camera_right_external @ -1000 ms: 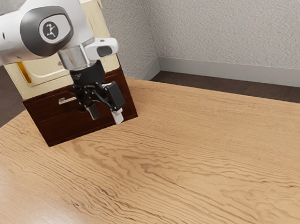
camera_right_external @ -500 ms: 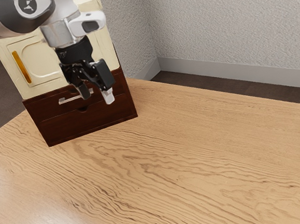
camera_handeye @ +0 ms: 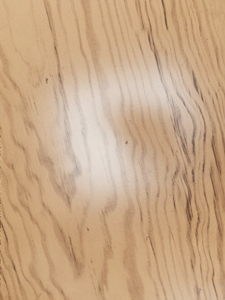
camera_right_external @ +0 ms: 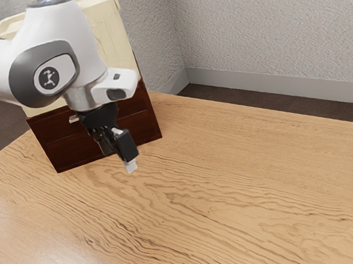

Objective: Pull the drawer handle with one arm to open the drawer

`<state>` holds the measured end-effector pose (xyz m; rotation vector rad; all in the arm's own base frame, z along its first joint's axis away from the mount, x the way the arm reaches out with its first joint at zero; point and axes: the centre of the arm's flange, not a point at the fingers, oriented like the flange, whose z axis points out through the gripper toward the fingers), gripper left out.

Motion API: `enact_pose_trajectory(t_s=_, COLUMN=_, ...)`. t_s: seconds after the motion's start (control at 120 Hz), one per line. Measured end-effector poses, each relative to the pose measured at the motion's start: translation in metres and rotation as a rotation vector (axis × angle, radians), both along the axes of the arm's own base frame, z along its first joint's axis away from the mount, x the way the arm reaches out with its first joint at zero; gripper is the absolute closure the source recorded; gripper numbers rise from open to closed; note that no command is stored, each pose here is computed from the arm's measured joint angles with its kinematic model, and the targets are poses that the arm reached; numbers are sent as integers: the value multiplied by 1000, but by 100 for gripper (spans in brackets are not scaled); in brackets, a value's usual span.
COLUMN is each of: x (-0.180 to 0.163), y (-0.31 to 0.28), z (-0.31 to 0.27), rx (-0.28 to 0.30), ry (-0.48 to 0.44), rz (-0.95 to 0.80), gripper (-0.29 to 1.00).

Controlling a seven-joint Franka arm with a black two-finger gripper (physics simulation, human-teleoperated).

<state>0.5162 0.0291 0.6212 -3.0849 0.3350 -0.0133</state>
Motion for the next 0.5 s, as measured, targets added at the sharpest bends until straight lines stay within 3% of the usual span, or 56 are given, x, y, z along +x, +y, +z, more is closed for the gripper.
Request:
enact_pose_trajectory(t_s=0.317, x=-13, y=-9, z=18, rx=16, ry=-45, rz=-92, gripper=0)
enact_pose_trajectory(t_s=0.5, x=-23, y=-24, z=9, rx=6, ry=16, rz=-132, gripper=0)
